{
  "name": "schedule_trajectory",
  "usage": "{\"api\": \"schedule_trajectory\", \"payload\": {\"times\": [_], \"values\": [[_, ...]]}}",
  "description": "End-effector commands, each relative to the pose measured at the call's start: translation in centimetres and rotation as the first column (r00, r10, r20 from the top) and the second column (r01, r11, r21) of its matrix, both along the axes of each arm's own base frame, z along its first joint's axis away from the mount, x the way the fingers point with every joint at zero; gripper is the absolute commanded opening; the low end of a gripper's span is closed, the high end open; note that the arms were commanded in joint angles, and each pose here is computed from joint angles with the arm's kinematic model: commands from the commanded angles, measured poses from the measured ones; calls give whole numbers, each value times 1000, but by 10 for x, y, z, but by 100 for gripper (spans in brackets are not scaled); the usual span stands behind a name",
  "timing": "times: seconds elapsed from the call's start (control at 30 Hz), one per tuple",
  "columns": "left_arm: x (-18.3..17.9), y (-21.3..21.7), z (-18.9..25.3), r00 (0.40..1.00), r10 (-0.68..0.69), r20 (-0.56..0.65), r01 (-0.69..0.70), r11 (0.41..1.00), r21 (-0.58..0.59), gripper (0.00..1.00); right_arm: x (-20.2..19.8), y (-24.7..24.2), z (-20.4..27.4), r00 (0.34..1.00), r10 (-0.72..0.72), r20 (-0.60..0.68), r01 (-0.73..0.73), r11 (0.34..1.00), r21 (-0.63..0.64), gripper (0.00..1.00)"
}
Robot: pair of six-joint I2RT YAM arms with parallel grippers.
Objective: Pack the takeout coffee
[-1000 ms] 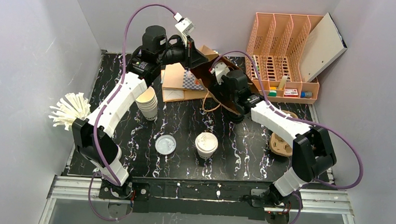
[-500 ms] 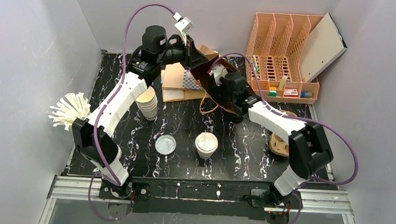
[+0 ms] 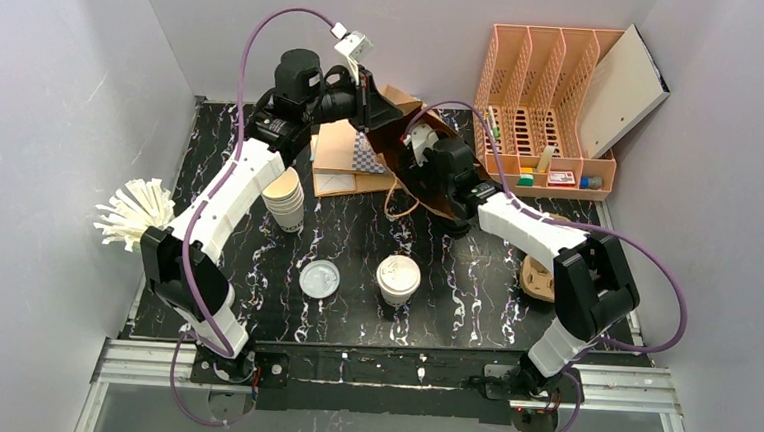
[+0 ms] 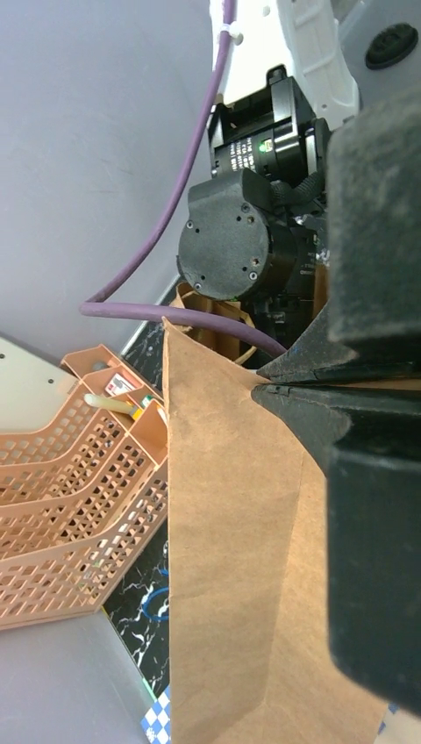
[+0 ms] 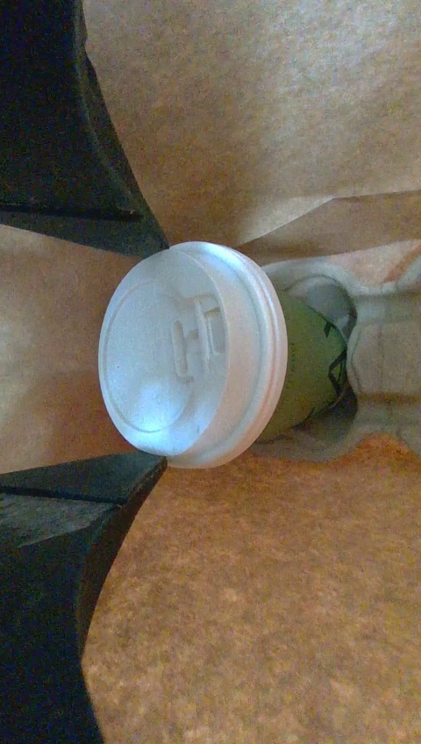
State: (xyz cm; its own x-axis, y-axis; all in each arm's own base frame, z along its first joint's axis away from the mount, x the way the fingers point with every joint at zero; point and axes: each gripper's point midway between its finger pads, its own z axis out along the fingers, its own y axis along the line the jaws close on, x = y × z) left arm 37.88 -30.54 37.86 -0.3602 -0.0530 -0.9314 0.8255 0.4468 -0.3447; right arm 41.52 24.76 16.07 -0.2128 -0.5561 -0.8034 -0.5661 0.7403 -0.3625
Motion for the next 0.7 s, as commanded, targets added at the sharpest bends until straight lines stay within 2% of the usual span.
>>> {"api": "schedule_trajectory", "payload": {"times": [0.0,0.1,0.3,0.47,0.67], "values": [[-6,-5,28,998,-54,-30,50,991,-127,0,-20,5,4,991,38,-127,-36,999,22,6],[-4,-4,35,992,-79,-101,58,979,-196,0,-34,2,14,982,39,-186,-34,999,30,6],[-5,-5,27,976,-107,-192,65,975,-213,0,-50,-5,25,970,39,-239,-34,999,23,6],[-9,0,19,987,-97,-131,76,985,-154,0,-57,-6,15,961,40,-273,-35,999,23,6],[-18,2,-2,978,-112,-176,94,990,-105,0,-57,1,12,952,38,-305,-35,999,14,5]]}}
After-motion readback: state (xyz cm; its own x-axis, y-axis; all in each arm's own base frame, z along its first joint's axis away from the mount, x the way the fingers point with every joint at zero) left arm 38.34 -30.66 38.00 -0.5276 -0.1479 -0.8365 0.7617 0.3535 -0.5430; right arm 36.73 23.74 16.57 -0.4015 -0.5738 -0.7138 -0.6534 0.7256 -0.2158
